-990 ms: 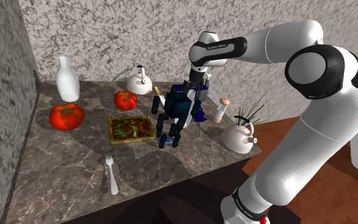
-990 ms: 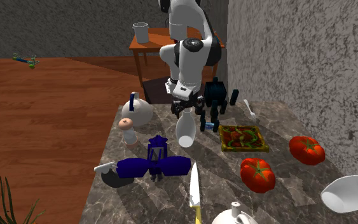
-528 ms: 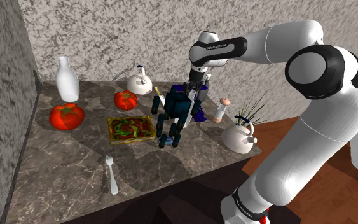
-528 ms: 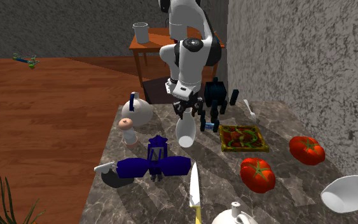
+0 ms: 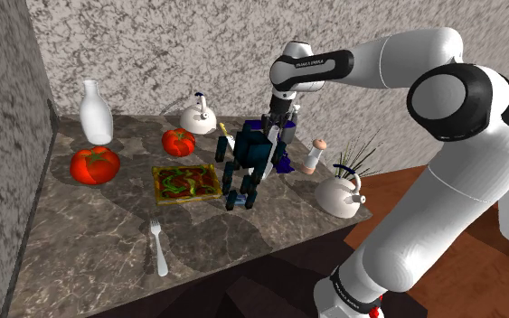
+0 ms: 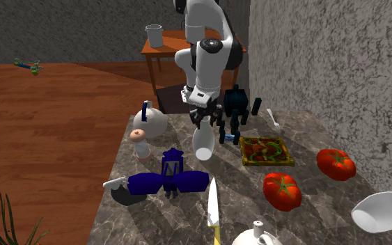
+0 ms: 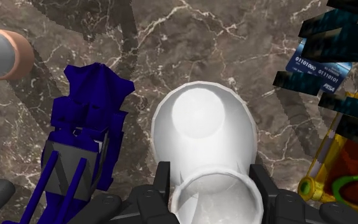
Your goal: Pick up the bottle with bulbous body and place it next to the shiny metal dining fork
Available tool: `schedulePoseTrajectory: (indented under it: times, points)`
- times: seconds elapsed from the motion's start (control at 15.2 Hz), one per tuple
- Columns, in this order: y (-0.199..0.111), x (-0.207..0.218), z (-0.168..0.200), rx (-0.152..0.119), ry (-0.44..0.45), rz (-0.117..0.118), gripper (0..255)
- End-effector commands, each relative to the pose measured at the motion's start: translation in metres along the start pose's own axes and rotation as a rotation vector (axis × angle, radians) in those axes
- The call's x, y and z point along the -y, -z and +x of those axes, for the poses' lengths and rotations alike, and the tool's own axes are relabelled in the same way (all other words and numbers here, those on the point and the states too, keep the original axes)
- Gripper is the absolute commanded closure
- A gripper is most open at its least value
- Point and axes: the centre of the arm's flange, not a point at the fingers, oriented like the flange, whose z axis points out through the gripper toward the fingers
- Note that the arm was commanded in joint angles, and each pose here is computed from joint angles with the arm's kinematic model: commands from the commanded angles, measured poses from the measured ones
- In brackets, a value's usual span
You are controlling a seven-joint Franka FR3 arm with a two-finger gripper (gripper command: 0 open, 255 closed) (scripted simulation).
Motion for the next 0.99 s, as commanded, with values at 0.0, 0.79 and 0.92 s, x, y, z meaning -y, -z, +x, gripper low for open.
schedulePoseTrajectory:
  times: [0.0,0.79,0.92]
  points:
    - [0.011,0.000,-0.001,0.000,0.000,0.000,255]
    - [0.074,0.000,-0.003,0.000,0.000,0.000,255]
    - [0.085,0.000,-0.003,0.000,0.000,0.000,255]
